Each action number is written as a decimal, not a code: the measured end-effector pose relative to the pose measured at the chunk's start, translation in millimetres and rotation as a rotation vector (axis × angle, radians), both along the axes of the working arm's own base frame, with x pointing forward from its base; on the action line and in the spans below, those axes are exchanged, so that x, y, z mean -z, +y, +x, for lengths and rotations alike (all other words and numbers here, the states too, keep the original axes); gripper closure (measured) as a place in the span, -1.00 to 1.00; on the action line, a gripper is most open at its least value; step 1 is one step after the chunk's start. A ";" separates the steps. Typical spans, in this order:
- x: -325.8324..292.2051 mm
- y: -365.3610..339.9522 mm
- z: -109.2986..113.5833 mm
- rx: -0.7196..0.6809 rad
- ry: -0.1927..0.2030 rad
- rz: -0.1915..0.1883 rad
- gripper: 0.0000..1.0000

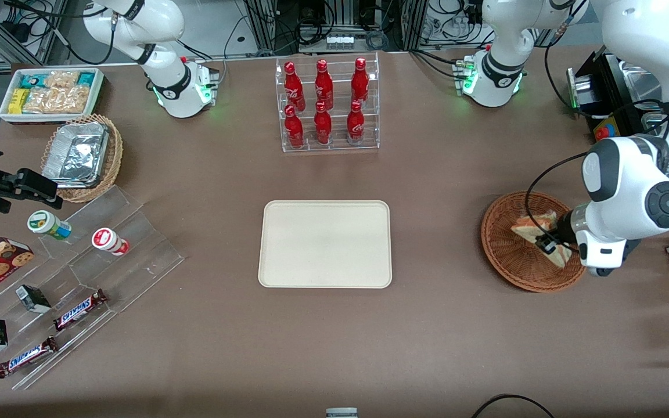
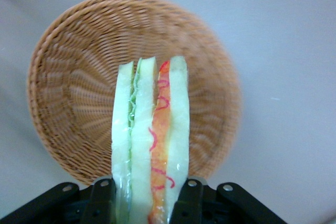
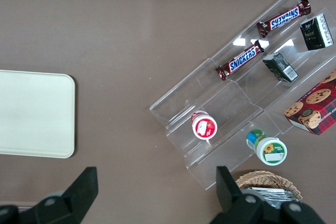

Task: Place sandwich from basket to tray
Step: 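Lift the sandwich and carry it over the cream tray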

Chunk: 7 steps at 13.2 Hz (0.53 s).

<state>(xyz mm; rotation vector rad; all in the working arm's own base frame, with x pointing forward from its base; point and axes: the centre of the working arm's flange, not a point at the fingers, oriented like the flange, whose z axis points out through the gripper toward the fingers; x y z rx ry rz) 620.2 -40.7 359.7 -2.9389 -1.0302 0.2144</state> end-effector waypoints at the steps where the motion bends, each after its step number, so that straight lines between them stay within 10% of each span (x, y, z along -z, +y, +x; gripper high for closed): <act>1: -2.0 -28.0 5.8 0.042 -0.011 -0.010 0.31; 7: 27.3 -189.0 3.7 0.274 -0.005 -0.027 0.30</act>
